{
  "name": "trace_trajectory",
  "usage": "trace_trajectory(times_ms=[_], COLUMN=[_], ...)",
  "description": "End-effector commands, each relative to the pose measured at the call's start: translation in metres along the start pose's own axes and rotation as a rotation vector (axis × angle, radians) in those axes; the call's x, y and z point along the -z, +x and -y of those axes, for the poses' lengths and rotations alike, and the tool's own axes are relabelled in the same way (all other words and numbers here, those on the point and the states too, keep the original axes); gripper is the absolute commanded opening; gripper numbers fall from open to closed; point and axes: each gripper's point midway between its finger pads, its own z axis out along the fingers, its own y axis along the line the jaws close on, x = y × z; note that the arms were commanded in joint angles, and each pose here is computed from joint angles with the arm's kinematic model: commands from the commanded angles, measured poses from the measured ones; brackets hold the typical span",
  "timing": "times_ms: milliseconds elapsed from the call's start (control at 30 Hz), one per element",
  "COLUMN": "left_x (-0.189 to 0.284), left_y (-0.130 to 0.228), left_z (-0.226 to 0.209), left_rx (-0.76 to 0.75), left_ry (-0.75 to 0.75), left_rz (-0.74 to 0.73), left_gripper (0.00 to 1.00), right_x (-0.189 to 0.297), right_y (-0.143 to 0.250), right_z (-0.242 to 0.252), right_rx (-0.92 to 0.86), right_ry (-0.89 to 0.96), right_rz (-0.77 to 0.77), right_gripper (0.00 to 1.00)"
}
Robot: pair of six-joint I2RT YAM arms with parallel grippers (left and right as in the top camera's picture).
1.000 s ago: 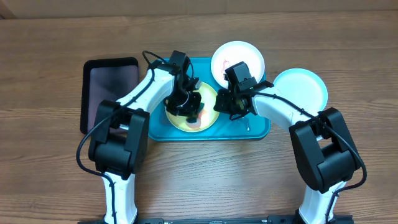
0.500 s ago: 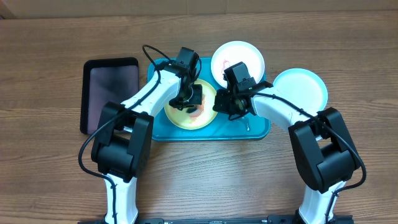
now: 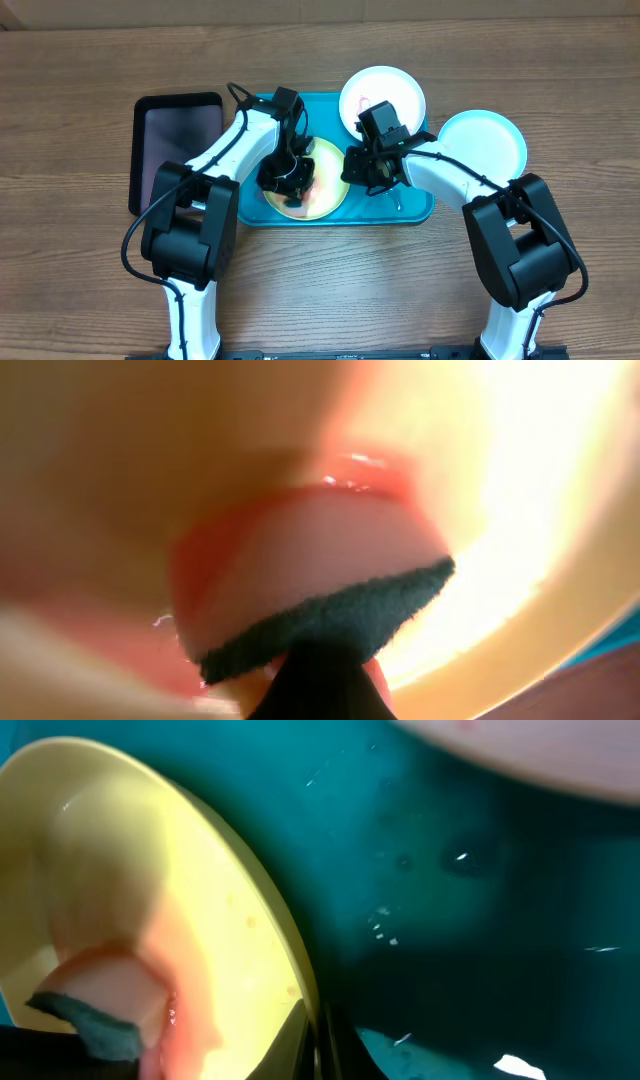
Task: Clean dirty plates on tray and stack at the side
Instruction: 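Scrub the yellow plate with the sponge while right gripper holds it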
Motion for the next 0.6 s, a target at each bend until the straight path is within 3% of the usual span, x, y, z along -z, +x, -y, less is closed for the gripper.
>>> trace_trajectory(times_ms=[0, 100, 233, 367, 567], left_x=[-0.013, -0.009, 0.005, 0.03, 0.024], left_y=[-0.018, -0.052, -0.087, -0.069, -0.027], left_z=[0.025, 0.017, -0.039, -0.101, -0.107], left_rx=[-0.101, -0.056, 0.183, 0.538, 0.573], left_ry=[0.138, 0.084, -0.219, -0.549, -0.622], left_rz=[0.062, 0.197, 0.379, 0.477, 0.318], left_gripper=[0.04, 0.04, 0.04, 0.04, 0.04], right_x=[0.0, 0.0, 0.0, 0.0, 0.0], right_y=[-0.009, -0.009, -0.009, -0.009, -0.009], right_z=[0.003, 0.003, 0.004, 0.004, 0.003], right_rx=[-0.019, -0.019, -0.019, -0.019, -0.019], right_ry=[0.011, 0.011, 0.012, 0.012, 0.011], right_rz=[0.02, 0.02, 0.02, 0.02, 0.021], right_gripper=[0.04, 0.04, 0.04, 0.04, 0.04])
